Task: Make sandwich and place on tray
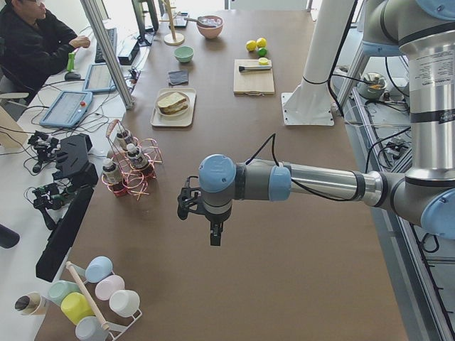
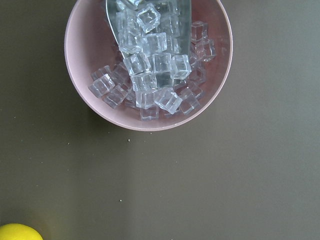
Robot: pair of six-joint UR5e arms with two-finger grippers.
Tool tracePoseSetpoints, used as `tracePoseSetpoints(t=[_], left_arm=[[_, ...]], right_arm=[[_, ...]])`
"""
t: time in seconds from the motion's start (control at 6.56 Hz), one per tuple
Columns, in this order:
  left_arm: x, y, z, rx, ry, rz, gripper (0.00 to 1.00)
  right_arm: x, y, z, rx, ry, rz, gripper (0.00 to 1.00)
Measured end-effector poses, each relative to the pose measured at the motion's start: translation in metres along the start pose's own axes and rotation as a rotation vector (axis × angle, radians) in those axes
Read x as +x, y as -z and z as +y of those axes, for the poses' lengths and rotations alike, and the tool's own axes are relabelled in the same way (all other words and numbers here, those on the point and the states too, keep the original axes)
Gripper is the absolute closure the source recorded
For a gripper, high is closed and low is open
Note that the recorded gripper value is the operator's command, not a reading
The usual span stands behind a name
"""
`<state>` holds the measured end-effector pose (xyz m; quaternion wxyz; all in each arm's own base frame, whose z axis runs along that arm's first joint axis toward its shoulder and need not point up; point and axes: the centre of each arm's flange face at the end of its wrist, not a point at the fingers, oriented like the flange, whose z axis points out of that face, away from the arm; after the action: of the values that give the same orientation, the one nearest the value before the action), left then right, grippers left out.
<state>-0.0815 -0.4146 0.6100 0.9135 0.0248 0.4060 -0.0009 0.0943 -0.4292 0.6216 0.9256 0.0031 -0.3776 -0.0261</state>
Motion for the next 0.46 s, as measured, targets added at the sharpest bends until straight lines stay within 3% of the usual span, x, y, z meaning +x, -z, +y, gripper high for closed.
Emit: tracePoseSetpoints(t=[0.46], left_arm=[[-0.017, -0.016, 0.013, 0.008, -0.004, 0.001, 0.03]], right_arm=[[-0.002, 0.002, -0.002, 0.005, 0.003, 0.000, 0.00]])
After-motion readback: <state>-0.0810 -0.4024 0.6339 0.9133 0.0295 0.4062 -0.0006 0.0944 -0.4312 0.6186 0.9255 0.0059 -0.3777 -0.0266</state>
